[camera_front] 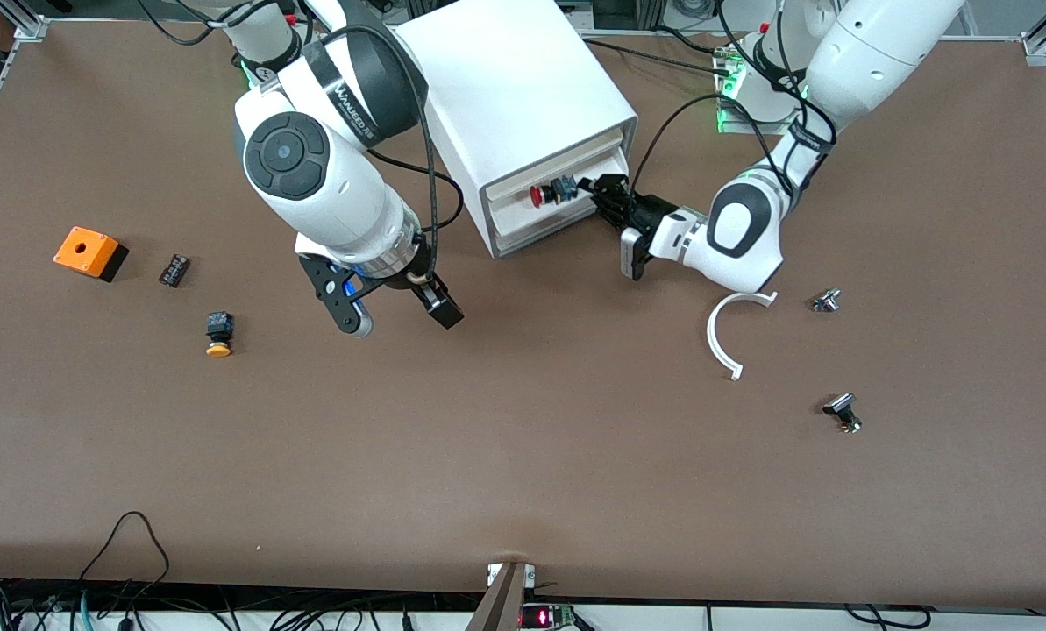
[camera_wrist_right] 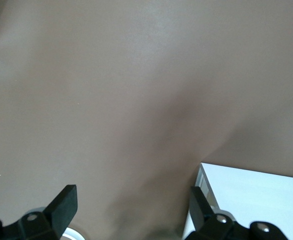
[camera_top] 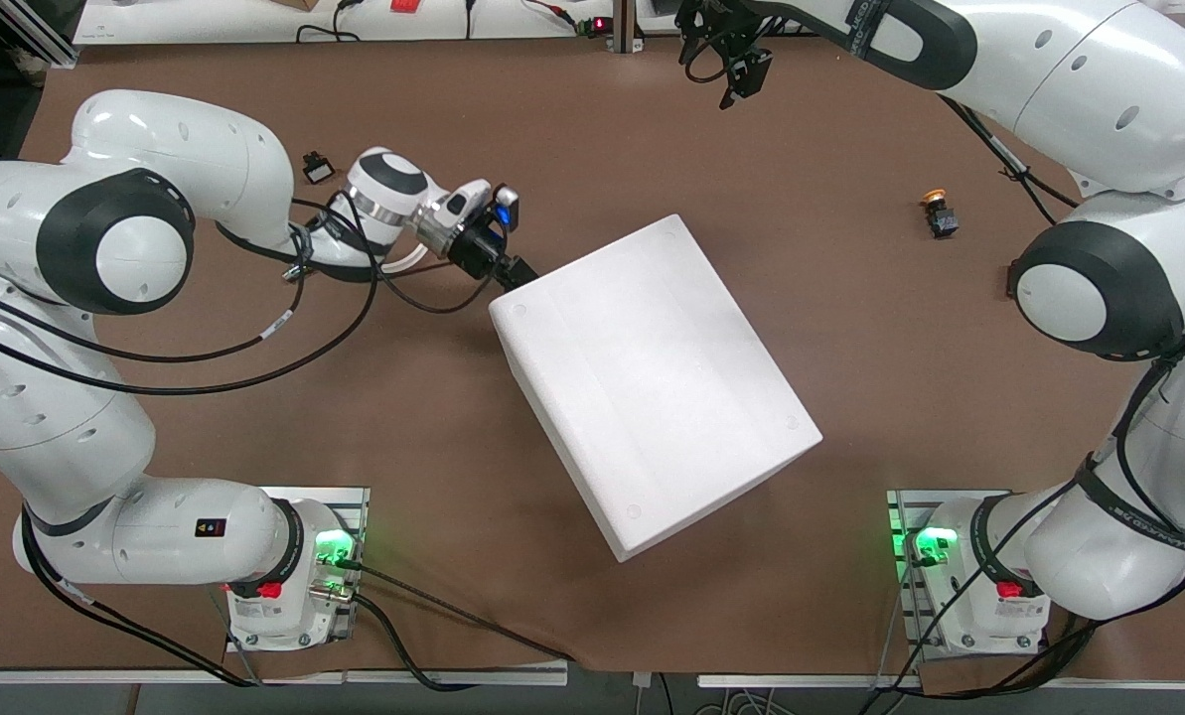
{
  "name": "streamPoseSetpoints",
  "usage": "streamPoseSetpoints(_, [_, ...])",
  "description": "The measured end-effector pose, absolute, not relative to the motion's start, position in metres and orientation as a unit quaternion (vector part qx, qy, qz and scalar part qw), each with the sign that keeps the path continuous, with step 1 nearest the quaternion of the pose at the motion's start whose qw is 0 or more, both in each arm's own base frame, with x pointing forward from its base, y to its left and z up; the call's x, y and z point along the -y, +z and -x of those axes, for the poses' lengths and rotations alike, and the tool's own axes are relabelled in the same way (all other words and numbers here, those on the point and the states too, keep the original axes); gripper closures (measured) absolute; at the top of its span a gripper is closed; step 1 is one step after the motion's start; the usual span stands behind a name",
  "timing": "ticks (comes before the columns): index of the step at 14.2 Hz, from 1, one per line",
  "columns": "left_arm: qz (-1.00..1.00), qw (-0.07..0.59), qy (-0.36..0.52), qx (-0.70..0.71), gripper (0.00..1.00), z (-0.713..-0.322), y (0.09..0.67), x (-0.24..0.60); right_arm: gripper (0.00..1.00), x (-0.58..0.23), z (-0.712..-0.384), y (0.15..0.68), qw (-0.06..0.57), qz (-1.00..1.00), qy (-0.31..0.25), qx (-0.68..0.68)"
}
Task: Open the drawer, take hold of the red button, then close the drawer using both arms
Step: 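Lower the right gripper into the open drawer onto the red button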
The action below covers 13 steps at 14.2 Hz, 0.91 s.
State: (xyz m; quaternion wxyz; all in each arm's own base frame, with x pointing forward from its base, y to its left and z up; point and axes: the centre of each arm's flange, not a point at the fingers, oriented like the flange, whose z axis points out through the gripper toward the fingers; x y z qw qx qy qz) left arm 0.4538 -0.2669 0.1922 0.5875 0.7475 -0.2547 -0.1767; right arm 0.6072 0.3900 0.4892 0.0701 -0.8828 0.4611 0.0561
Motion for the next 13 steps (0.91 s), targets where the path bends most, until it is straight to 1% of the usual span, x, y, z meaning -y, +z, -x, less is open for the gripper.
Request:
streamPoseSetpoints(3, [-0.765, 0.559, -0.178, 0.265, 0.90, -0.502, 0.205, 0.247, 0.00, -0.403, -0.606, 0.494, 0.081, 0.875, 0.052, -0.474])
streamPoseSetpoints(7, [-0.767, 0.551, -0.184, 0.273, 0.90, -0.553, 0.206, 0.225, 0.00, -0.441, -0.599, 0.491, 0.106, 0.861, 0.046, -0.495])
streamPoseSetpoints(10, [-0.773, 0.548, -0.175, 0.268, 0.90, -0.577, 0.207, 0.202, 0.00, -0.483, -0.581, 0.479, 0.128, 0.851, 0.044, -0.507])
streamPoseSetpoints(13, [-0.778, 0.543, -0.173, 0.264, 0.90, -0.586, 0.208, 0.192, 0.00, -0.526, -0.560, 0.454, 0.141, 0.849, 0.046, -0.507])
